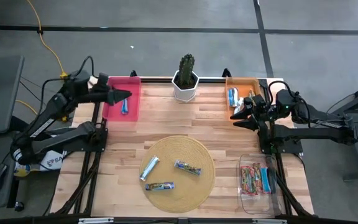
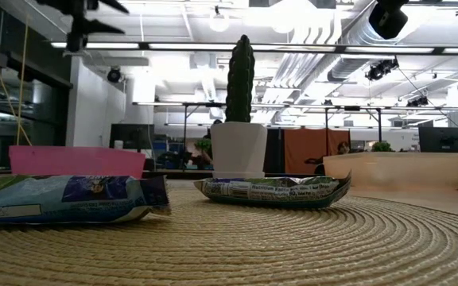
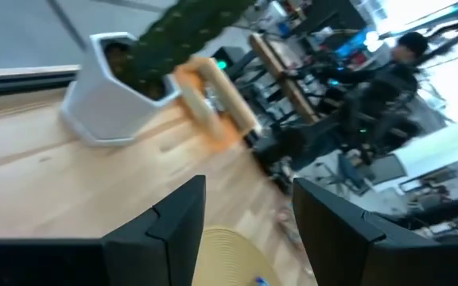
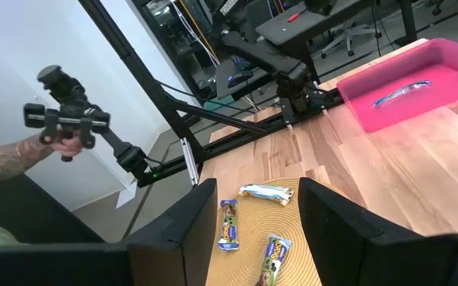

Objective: Pick and place Granola Bars by type
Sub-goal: Put the yellow granola bar into the orange bin

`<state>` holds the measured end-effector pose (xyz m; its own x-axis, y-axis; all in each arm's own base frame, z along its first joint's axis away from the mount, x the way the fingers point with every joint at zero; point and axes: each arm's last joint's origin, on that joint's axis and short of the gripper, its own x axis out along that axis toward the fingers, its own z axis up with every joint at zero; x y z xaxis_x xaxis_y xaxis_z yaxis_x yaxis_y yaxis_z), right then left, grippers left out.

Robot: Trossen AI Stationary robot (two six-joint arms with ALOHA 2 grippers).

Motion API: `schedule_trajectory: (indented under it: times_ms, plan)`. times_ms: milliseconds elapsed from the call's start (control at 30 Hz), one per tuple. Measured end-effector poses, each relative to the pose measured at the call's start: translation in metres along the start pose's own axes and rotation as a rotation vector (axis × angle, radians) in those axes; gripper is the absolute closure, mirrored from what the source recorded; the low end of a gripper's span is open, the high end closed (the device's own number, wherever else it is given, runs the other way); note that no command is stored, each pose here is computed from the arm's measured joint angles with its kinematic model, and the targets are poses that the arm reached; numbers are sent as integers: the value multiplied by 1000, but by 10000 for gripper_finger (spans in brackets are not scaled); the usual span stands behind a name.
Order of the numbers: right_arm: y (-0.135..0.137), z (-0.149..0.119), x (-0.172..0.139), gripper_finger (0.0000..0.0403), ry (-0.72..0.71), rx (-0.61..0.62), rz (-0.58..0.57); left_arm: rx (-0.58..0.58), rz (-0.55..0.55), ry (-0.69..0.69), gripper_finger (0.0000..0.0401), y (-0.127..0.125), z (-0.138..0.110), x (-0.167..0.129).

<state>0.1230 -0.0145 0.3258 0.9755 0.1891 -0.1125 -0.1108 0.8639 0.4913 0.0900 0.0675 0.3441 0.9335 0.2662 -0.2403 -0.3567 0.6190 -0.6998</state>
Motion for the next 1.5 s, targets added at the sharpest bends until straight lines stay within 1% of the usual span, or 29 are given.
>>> schedule_trajectory:
  times_ms: [133,267,467,600,833,967,1100,1333,1400,1500]
  plan:
    - [0,0,0,242,0,-2,0,0,-70,2,215,-14,-11,-10]
    - [0,0,0,242,0,-2,0,7,-149,61,215,-25,-19,-10]
    - [0,0,0,242,0,-6,0,35,-176,175,215,-40,-34,9]
    - [0,0,0,242,-1,-6,0,84,-226,264,215,-52,-47,22]
    - [0,0,0,242,0,-7,0,168,-236,439,215,-68,-79,39]
    - [0,0,0,242,-1,-7,0,224,-191,497,215,-74,-99,46]
    - [0,0,0,242,3,-7,6,276,-109,535,215,-77,-117,53]
    - [0,0,0,242,6,-24,8,304,-8,589,215,-82,-149,67]
    - [0,0,0,242,8,-25,9,304,42,608,215,-82,-159,70]
    - [0,-1,0,242,10,-25,8,299,160,644,215,-76,-172,74]
